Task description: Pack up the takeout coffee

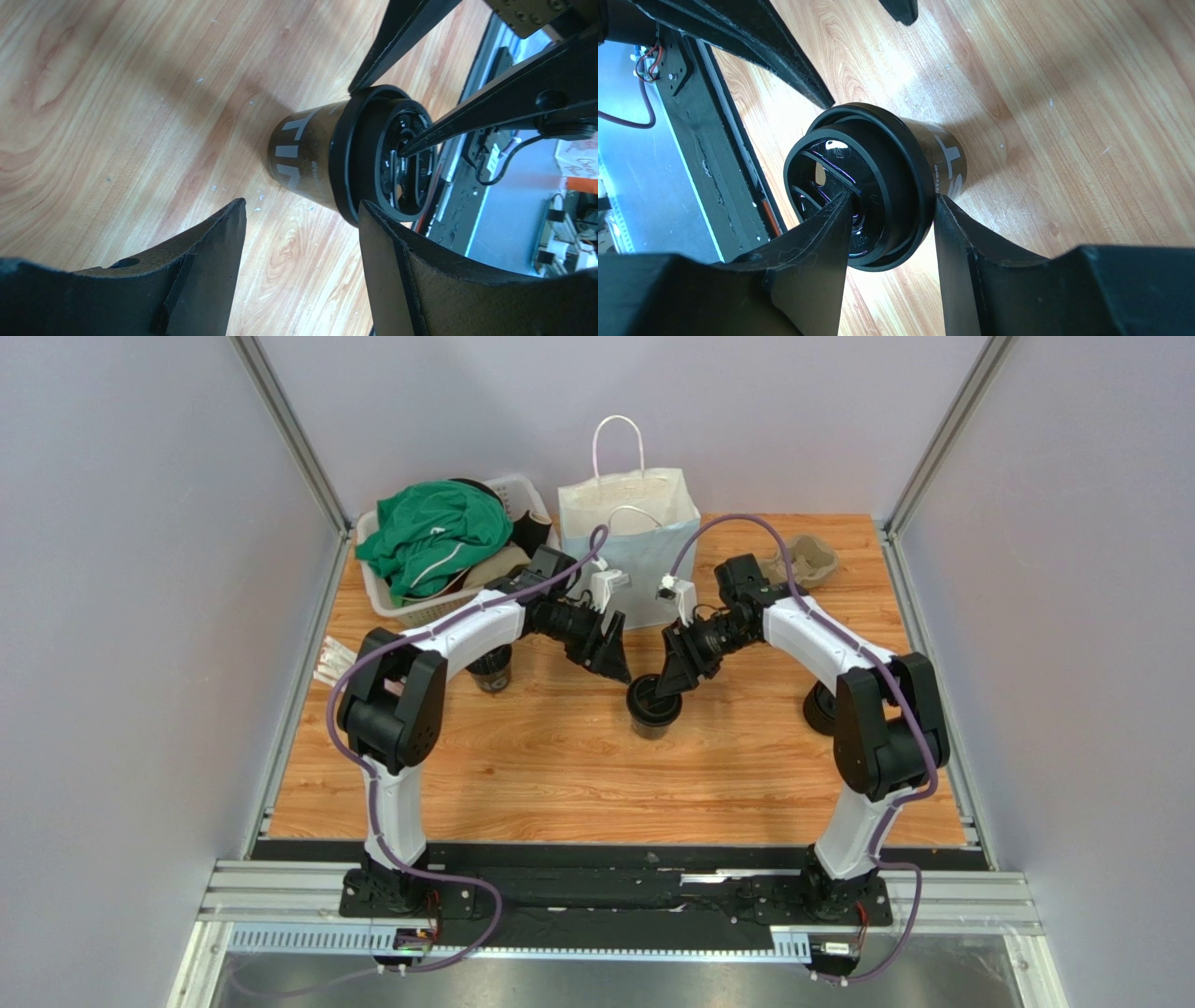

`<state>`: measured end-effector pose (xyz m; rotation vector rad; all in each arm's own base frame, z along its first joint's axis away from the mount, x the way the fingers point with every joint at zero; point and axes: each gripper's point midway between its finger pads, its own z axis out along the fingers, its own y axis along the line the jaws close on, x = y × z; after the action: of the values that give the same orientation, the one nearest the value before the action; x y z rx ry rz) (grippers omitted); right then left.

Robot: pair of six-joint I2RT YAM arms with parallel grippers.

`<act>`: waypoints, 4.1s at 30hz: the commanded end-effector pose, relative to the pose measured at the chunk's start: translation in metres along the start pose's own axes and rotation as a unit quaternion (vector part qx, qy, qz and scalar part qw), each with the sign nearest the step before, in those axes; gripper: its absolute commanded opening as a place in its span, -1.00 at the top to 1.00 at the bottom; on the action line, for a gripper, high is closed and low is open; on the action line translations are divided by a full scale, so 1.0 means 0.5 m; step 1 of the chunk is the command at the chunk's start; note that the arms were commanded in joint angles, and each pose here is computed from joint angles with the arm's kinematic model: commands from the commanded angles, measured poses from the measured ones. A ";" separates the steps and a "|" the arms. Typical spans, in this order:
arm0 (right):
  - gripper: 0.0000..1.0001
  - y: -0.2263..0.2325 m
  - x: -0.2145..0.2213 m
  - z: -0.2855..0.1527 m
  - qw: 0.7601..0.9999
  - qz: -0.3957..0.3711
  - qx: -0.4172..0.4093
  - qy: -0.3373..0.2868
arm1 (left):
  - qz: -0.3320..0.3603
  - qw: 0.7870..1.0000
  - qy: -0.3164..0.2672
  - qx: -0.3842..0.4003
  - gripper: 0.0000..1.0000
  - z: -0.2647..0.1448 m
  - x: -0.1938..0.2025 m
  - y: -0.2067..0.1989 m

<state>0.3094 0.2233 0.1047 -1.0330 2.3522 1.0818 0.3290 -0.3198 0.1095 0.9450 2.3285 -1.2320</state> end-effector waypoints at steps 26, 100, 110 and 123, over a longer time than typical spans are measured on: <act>0.03 -0.038 0.068 0.030 0.997 -0.028 0.033 0.060 | 0.024 1.000 -0.002 0.011 -0.30 0.036 -0.004 -0.015; 0.04 -0.053 0.145 0.047 0.991 0.011 0.051 0.126 | 0.001 0.989 0.107 -0.104 0.04 0.050 0.114 0.102; 0.04 -0.057 0.182 0.057 0.986 0.032 0.043 0.156 | 0.016 0.986 0.128 -0.109 0.02 0.055 0.128 0.090; 0.03 -0.061 0.136 0.038 0.986 -0.024 0.030 0.165 | 0.036 0.999 0.017 -0.012 -0.42 -0.006 0.005 -0.002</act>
<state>0.3003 0.2315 0.0988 -1.1153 2.3763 1.1479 0.3249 -0.3220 0.0967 1.0133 2.3776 -1.1706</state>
